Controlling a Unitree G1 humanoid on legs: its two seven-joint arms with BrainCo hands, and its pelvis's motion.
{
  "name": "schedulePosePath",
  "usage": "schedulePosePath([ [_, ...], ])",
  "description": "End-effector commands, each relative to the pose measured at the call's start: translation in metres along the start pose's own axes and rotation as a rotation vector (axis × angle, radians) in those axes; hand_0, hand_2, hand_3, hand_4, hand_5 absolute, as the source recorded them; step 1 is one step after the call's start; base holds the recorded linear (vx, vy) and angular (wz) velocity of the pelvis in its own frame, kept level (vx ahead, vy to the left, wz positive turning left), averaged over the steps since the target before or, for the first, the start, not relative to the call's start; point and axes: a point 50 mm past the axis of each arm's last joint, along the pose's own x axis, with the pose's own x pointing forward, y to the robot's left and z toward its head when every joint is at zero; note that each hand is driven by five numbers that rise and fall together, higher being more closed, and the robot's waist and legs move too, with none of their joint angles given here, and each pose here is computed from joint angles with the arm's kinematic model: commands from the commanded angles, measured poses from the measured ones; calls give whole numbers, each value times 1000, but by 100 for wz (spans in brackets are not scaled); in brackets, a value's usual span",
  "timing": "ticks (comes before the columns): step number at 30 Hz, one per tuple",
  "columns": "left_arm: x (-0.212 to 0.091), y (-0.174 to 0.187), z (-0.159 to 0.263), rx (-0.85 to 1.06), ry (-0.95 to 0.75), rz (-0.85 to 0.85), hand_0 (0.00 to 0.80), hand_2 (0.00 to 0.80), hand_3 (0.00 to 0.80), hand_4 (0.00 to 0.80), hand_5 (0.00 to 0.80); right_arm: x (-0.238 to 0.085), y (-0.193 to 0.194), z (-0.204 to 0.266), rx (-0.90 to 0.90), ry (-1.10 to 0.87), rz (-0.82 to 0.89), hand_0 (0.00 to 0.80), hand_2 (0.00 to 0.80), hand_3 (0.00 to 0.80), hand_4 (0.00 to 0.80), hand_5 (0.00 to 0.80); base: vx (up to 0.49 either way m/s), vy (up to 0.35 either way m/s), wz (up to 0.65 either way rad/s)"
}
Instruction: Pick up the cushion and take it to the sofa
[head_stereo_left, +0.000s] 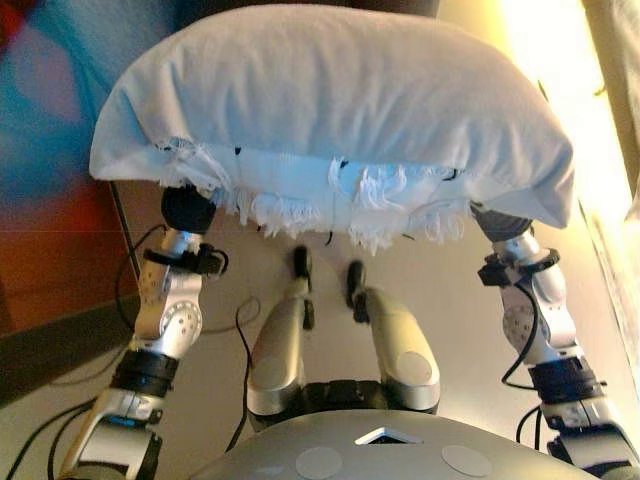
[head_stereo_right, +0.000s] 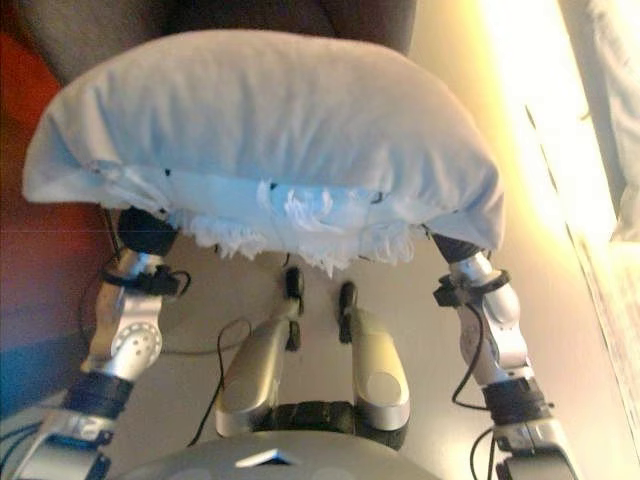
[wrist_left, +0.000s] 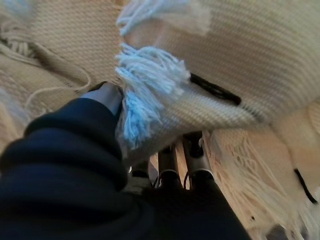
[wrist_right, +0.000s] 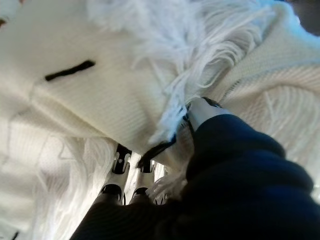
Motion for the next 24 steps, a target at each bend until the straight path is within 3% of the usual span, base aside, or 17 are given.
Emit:
schedulePosePath([
  [1, 17, -49, 15, -52, -155, -227, 800, 800, 800, 800, 800, 27, 38, 26, -78, -172, 207, 800, 800, 800, 800, 800, 164, 52, 14],
  [13, 28, -64, 54, 32, -374, -181, 800, 800, 800, 800, 800, 41, 46, 78, -330, -398, 71, 800, 800, 800, 800, 800, 24, 49, 10],
  [24, 31, -62, 50, 25, -328, -154, 800, 800, 800, 800, 800, 39, 47, 67, -291, -335, 39, 800, 800, 800, 800, 800, -50, -24, -2],
])
